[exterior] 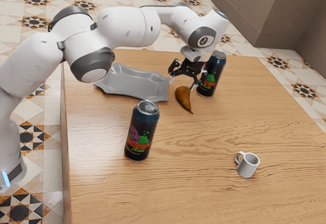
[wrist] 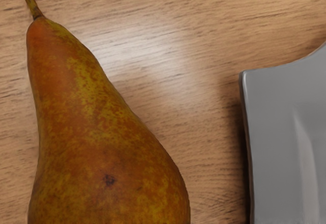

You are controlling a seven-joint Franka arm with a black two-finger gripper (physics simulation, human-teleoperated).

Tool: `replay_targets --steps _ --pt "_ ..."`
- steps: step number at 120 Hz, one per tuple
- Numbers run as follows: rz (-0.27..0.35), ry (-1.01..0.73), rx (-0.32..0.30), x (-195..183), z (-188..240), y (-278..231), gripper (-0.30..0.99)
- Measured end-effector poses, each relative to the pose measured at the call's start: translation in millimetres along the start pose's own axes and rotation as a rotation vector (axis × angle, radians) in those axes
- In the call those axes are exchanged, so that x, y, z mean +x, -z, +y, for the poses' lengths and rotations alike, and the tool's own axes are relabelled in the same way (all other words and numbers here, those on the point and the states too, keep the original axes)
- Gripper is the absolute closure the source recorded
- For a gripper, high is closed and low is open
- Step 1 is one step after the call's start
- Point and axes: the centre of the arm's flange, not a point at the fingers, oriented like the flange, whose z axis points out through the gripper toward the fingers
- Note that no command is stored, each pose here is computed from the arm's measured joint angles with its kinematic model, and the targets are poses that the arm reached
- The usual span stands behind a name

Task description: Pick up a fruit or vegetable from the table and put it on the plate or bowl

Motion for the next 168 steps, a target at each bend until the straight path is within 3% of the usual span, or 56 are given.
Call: replay_targets --steps 44,76,128,153,168 --pt "0.012 -0.012 -0.013 4.3 -10.6 -18.3 0.03" --pt "0.017 -0.025 -0.015 9.8 -15.6 -23.2 0.24" --pt "-0.004 0.007 0.004 5.7 -14.3 -13.8 0.42" --pt "-0.006 0.089 0.152 -19.8 61.2 99.3 0.49" --pt "-0.027 0.210 0.158 -55.0 119.0 133.6 0.47"
